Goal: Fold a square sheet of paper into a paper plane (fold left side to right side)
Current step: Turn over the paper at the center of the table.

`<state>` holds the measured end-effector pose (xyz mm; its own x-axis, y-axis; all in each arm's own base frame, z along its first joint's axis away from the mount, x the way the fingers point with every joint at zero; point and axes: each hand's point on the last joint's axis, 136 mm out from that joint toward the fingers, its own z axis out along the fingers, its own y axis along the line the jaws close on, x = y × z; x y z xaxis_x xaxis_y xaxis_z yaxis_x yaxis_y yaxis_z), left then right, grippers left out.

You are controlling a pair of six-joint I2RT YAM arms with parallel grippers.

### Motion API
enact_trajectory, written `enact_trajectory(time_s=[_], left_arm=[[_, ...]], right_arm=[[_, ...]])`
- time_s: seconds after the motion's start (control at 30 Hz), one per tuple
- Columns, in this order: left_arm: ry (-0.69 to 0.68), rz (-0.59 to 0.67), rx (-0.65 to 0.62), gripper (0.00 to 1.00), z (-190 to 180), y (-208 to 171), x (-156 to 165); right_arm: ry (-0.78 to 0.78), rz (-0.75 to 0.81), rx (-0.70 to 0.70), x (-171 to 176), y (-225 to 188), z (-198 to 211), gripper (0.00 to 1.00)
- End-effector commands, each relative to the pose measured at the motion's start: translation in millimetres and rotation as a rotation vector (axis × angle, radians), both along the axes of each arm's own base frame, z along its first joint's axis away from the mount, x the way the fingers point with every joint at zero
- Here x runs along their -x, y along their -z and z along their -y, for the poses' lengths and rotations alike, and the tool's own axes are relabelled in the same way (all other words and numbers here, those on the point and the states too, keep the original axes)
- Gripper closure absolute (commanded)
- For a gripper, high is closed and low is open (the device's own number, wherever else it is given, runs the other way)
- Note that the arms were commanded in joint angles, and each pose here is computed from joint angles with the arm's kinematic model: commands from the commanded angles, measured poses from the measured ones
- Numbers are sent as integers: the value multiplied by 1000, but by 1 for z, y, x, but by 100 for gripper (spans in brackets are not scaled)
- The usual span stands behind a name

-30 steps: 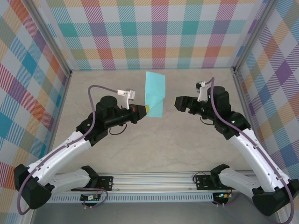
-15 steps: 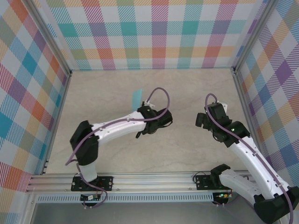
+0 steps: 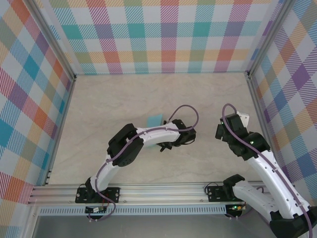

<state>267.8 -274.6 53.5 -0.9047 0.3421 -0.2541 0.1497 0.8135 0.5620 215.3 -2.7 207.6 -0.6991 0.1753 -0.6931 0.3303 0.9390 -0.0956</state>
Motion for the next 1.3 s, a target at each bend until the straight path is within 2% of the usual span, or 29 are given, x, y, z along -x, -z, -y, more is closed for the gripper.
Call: enact_trajectory(time_s=[0.0, 0.17, 0.33, 0.47, 0.6, 0.83, 0.93, 1.03, 1.17, 1.27], left_arm=[[1, -73, 111, 97, 28, 14, 8], [20, -151, 222, 68, 55, 22, 6], [40, -165, 421, 50, 77, -3, -2], [45, -121, 608, 38, 77, -36, -12], [15, -58, 815, 29, 51, -62, -26], [-128, 160, 1121, 6, -41, -96, -42], [-188, 189, 1255, 3, -68, -97, -44], [-230, 183, 1336, 4, -84, -89, -44], [-270, 143, 1418, 8, -91, -76, -44], [-273, 115, 1453, 11, -88, -70, -47]], right_arm=[[30, 3, 16, 6, -4, 8, 0], [17, 4, -5, 4, -4, 3, 0], [-5, -53, 10, 0, -2, -2, 0], [-81, -51, -79, -11, -1, -25, 0], [-239, -41, -258, -27, 3, -72, 0], [-554, -92, -673, -59, 18, -191, 0], [-627, -102, -807, -78, 25, -231, 5], [-655, -134, -876, -97, 39, -260, 15], [-675, -193, -962, -118, 62, -291, 35], [-658, -251, -960, -130, 86, -306, 48]])
